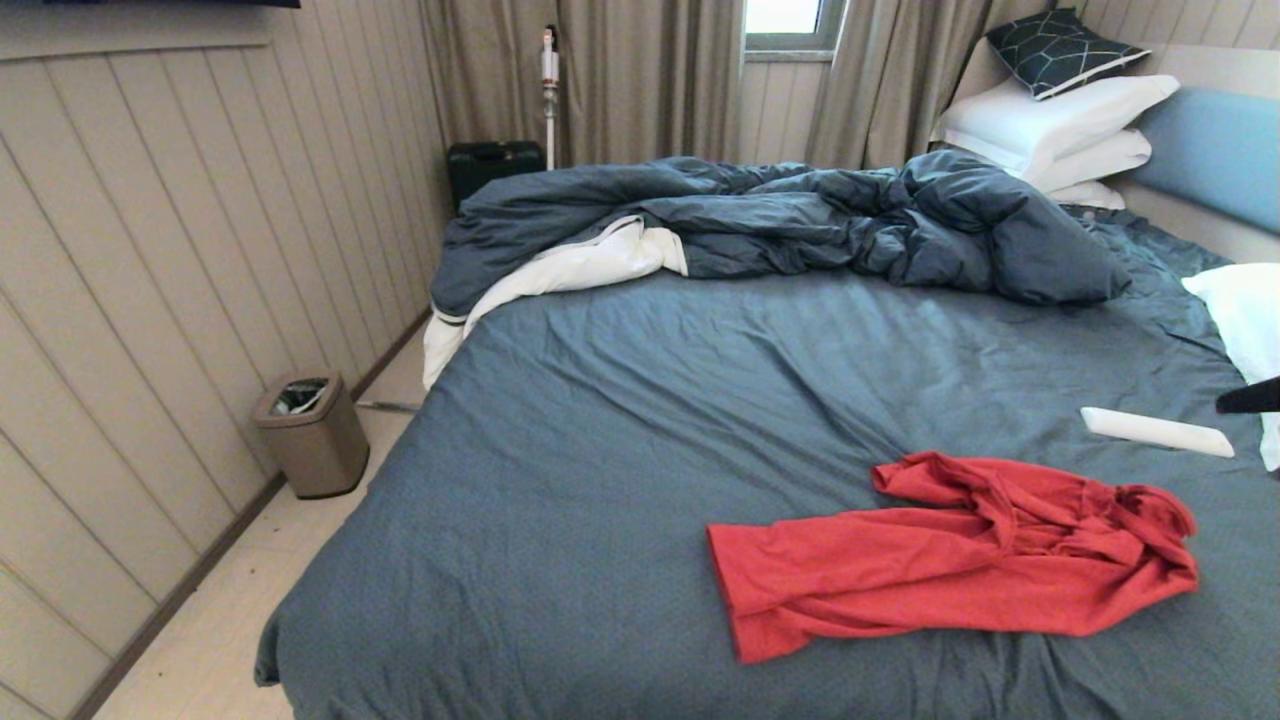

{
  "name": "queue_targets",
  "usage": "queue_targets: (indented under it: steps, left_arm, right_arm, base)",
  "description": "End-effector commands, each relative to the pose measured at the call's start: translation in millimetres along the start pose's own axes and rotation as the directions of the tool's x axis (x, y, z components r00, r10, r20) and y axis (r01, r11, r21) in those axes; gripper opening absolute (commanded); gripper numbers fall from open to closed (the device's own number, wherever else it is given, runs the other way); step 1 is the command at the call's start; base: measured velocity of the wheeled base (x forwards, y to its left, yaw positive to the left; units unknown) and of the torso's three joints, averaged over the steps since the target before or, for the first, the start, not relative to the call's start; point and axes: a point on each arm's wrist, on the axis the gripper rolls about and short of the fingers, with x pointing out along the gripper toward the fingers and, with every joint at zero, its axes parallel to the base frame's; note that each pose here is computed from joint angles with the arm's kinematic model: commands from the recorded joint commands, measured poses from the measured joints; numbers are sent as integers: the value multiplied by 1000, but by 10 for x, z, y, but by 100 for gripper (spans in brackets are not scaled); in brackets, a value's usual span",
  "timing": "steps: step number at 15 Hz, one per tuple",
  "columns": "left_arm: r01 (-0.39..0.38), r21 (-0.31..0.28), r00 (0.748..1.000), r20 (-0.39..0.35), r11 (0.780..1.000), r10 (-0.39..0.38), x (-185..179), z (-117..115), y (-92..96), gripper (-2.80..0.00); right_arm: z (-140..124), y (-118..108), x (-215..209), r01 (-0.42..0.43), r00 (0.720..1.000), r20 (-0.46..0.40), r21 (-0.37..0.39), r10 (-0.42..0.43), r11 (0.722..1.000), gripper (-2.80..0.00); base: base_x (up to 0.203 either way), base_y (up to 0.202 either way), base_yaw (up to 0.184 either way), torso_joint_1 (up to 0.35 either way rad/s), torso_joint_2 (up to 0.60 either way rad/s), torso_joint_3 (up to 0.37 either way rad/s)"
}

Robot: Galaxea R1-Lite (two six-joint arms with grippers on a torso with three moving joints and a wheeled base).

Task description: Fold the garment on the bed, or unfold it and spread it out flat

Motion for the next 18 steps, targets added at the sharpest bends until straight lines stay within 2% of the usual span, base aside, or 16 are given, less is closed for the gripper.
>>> queue_targets:
  steps: [1,2,3,5,6,7,9,10,12,13,14,15,18]
  left_arm:
    - [33,-34,972,-230,999,-40,506,261,-21,-280]
    - [58,-57,951,-300,997,-72,681,309,-29,-280]
    - [83,-85,915,-388,993,-110,904,323,-36,-280]
    - [132,-153,815,-545,979,-195,1352,290,-96,-280]
    - [161,-193,757,-605,968,-246,1559,260,-180,-280]
    - [199,-238,691,-654,951,-308,1752,235,-331,-280]
    - [271,-326,552,-718,906,-423,2048,183,-769,-280]
    - [288,-364,492,-737,886,-463,2152,149,-997,-280]
    - [290,-411,388,-775,864,-499,2366,3,-1411,-280]
    - [292,-423,345,-790,858,-507,2460,-89,-1601,0]
    - [295,-430,309,-802,853,-511,2544,-188,-1793,0]
    - [302,-436,287,-806,848,-517,2611,-256,-1973,0]
    - [316,-456,251,-805,832,-537,2765,-420,-2431,0]
  right_arm:
    - [-168,252,-195,-41,999,26,-57,42,998,-280]
    - [-216,306,-207,-58,998,21,-72,59,996,-280]
    - [-256,359,-202,-80,997,11,-86,81,993,-280]
    - [-266,370,-171,-93,996,-2,-82,93,992,-280]
    - [-248,360,-143,-96,995,-6,-78,96,992,-280]
    - [-228,365,-97,-110,994,-18,-76,109,991,-280]
    - [-202,383,-2,-142,989,-39,-60,140,988,-280]
    - [-186,390,44,-152,988,-37,-62,150,986,-280]
    - [-146,372,105,-155,988,-24,-55,154,986,-280]
    - [-139,372,110,-156,988,-21,-56,155,986,-280]
    - [-138,370,115,-156,988,-22,-55,155,986,-280]
    - [-139,358,118,-153,988,-22,-51,152,987,-280]
    - [-175,305,191,-145,989,-28,-48,144,988,-280]
  base:
    - [0,0,0,0,0,0]
    - [0,0,0,0,0,0]
    - [0,0,0,0,0,0]
    - [0,0,0,0,0,0]
    - [0,0,0,0,0,0]
    - [0,0,0,0,0,0]
    - [0,0,0,0,0,0]
    - [0,0,0,0,0,0]
    - [0,0,0,0,0,0]
    - [0,0,0,0,0,0]
    - [0,0,0,0,0,0]
    - [0,0,0,0,0,0]
    - [0,0,0,0,0,0]
